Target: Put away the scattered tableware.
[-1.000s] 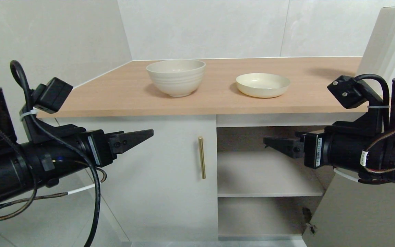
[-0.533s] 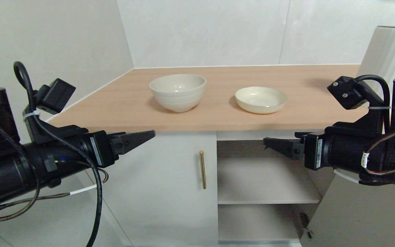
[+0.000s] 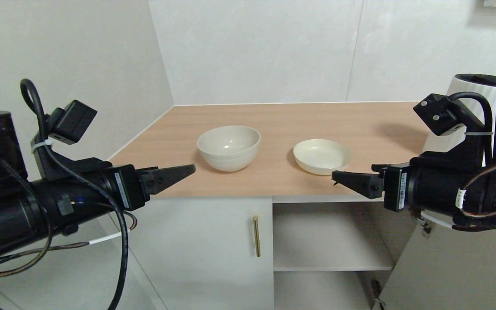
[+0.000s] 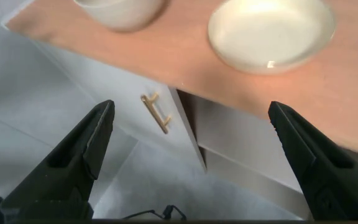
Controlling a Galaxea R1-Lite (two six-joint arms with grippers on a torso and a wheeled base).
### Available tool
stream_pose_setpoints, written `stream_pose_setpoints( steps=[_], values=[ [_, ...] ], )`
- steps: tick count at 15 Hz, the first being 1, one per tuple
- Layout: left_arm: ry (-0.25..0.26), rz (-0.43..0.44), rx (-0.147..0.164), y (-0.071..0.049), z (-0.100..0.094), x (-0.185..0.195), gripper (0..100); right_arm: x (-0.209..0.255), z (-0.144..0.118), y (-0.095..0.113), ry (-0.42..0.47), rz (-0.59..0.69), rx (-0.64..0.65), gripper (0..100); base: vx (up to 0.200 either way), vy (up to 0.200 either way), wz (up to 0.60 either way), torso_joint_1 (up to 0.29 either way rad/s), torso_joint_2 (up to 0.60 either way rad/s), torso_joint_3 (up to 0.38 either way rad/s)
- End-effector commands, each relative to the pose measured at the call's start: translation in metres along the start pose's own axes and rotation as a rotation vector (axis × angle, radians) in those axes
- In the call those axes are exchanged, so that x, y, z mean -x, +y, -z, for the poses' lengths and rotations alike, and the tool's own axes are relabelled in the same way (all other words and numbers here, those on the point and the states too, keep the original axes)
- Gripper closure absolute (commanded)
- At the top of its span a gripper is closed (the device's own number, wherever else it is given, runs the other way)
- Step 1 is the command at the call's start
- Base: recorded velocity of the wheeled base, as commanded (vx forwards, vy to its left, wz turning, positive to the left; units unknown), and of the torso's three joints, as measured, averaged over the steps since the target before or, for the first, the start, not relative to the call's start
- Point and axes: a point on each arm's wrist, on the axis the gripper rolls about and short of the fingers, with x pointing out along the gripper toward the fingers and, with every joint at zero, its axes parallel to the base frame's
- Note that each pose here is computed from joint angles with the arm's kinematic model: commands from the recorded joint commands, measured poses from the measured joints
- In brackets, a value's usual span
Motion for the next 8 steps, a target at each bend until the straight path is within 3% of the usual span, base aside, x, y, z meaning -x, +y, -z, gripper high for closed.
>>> stream_pose_setpoints(
  steps=[1, 8],
  values=[
    [0.005, -0.002, 0.002, 0.0008, 0.0009, -0.0017, 0, 0.0003, -0.0005, 0.0003, -0.003, -0.001, 0.000, 0, 0.000, 0.000, 0.00, 0.163, -0.49, -0.310],
    [0.021, -0.007, 0.006, 0.0028, 0.0031, -0.0069, 0, -0.0031, -0.0086, 0.0003, -0.025, 0.001, -0.004, 0, 0.000, 0.000, 0.00, 0.195, -0.50, -0.308]
  ],
)
